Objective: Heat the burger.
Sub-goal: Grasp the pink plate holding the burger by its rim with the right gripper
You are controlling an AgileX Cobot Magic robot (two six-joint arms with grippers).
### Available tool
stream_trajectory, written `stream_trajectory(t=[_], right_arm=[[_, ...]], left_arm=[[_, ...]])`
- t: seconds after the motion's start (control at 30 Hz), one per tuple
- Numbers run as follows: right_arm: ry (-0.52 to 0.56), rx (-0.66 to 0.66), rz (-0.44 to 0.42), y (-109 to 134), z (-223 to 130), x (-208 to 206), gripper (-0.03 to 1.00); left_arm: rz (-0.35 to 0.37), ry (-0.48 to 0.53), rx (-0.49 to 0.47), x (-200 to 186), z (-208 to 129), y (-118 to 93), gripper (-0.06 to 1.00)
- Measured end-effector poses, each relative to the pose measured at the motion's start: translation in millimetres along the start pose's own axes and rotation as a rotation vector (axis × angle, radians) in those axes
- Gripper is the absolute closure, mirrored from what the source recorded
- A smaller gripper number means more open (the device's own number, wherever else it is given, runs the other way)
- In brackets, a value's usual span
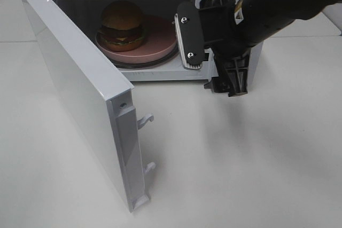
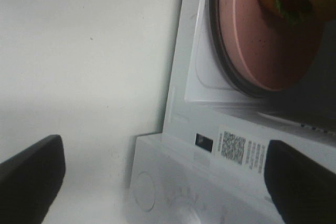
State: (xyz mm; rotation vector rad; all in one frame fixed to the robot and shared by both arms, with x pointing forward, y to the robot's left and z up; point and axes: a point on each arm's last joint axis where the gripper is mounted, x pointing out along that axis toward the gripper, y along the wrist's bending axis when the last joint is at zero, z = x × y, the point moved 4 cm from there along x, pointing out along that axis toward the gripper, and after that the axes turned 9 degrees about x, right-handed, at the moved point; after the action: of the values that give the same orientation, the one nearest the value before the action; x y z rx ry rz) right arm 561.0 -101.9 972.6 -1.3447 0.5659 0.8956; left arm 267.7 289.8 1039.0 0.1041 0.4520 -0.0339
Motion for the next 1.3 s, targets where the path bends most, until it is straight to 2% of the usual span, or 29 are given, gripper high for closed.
stream_trajectory(t=[0.2,0.63,1.3], right_arm=[[-0.029,-0.029,-0.005,-5.6,20.6,14.1,0.02],[-0.066,-0.032,-0.042,-26.8,42.4,53.4,0.05],[-0.094,-0.043,-0.032,-18.3,52.7,112.6,0.09]], left_arm=[[0.0,0.0,0.0,0.0,0.0,0.0,-0.03],[0.0,0.0,0.0,0.0,0.0,0.0,-0.03],[0.0,0.0,0.0,0.0,0.0,0.0,-0.03]])
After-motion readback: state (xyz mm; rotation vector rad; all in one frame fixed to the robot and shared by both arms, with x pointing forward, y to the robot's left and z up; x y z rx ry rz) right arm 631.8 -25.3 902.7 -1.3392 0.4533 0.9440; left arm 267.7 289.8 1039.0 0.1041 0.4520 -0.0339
